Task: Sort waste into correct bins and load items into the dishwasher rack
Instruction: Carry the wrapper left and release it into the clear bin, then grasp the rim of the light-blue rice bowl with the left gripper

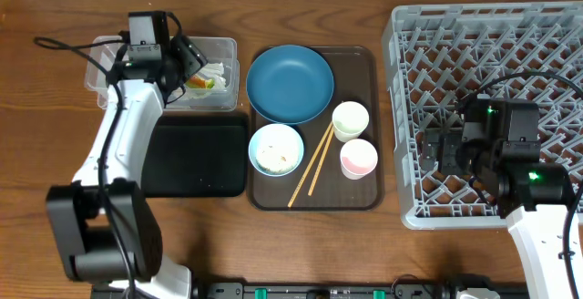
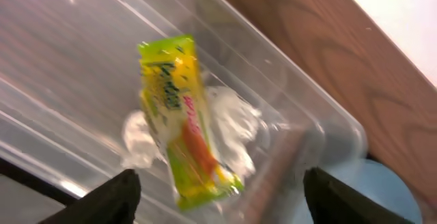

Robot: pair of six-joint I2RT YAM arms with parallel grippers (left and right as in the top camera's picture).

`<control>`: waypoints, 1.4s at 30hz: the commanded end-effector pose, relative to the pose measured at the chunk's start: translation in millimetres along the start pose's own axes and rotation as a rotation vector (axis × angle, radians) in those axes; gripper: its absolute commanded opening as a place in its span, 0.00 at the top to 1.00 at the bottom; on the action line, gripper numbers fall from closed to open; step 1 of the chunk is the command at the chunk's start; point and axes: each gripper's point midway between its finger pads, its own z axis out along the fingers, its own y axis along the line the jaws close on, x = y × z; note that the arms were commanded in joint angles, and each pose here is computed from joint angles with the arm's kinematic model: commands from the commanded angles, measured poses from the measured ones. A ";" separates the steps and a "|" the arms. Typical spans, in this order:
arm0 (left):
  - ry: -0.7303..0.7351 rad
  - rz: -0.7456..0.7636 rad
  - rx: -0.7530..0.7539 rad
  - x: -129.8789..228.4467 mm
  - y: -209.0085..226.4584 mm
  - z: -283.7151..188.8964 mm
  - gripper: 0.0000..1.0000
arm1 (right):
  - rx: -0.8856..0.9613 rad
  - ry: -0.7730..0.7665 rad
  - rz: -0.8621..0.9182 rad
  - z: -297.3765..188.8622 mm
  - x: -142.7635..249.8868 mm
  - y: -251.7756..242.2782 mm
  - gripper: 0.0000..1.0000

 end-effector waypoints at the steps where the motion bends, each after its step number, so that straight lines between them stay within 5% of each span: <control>1: 0.027 0.032 0.124 11.6 -35.1 -36.9 0.20 | -0.017 -0.018 -0.021 -5.4 -6.3 6.9 0.01; 4: 0.107 0.142 0.124 48.0 -49.5 -49.0 0.12 | -0.017 -0.019 -0.021 -5.4 -6.4 7.0 0.01; 13: 0.397 0.584 0.118 183.9 -82.2 -58.1 0.12 | -0.017 -0.018 -0.021 -5.5 -6.2 6.9 0.01; 22: 0.509 0.760 0.055 257.3 -86.8 -35.0 0.18 | -0.017 -0.013 -0.021 -5.4 -5.1 6.8 0.01; 33: 0.606 0.766 -0.040 293.1 -67.4 2.2 0.44 | -0.017 -0.010 -0.020 -5.3 -4.3 6.9 0.01; 37: 0.627 0.769 -0.063 299.0 -61.0 10.6 0.64 | -0.016 -0.010 -0.020 -5.3 -4.3 6.8 0.01; 42: 0.623 0.768 -0.058 298.6 -62.2 10.8 0.75 | -0.016 -0.010 -0.020 -5.3 -4.2 6.8 0.01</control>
